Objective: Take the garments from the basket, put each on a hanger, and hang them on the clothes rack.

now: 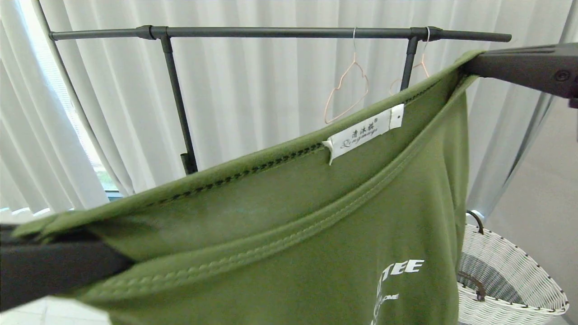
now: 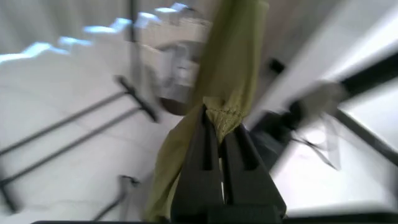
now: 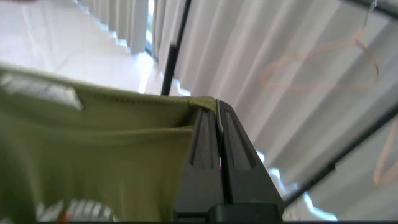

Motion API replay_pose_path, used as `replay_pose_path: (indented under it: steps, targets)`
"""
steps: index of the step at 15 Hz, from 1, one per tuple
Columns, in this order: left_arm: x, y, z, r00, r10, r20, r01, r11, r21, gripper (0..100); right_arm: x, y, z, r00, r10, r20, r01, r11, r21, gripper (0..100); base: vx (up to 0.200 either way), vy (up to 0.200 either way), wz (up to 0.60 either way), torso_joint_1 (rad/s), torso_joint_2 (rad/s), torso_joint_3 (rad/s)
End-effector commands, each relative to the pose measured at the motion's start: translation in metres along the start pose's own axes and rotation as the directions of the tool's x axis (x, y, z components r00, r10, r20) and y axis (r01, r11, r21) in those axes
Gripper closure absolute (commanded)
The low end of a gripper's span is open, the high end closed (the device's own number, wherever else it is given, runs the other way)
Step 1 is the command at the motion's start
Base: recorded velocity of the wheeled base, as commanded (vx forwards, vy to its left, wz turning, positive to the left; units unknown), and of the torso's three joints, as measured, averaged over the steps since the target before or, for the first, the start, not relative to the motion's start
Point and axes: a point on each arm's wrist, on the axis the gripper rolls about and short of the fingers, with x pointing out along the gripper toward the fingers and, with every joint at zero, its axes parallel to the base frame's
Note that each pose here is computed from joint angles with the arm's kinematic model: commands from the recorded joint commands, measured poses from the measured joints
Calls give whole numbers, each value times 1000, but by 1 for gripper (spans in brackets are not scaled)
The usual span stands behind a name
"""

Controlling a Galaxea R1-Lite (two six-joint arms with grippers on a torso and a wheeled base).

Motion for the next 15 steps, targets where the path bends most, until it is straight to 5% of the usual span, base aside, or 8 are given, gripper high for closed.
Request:
replay_pose_path:
  steps: [1,7,9,12,13,15]
  targets:
    - [-21,-5,-6,989,-147,-14,147,989,-30,100,20,5,-12,999,21,-49,-21,1000,-3,100,0,0,0,0,0,0]
    - [-21,-5,-4,992,-124,2,124,992,-21,100,9,-2,-8,999,-20,-45,20,1000,-2,100,0,0,0,0,0,0]
    - [-11,4,7,998,33,58,-35,999,30,100,-8,-16,2,994,-93,-63,93,996,-2,100,0,0,0,0,0,0]
    - [14,26,54,923,339,180,-363,924,120,100,-39,-28,28,983,-157,-92,158,988,-1,100,0,0,0,0,0,0]
    - [16,26,72,904,361,230,-400,904,152,100,-46,-28,35,983,-157,-91,158,987,-1,100,0,0,0,0,0,0]
    - [22,23,86,899,355,256,-402,902,158,100,-53,-27,35,982,-156,-105,157,988,1,100,0,0,0,0,0,0]
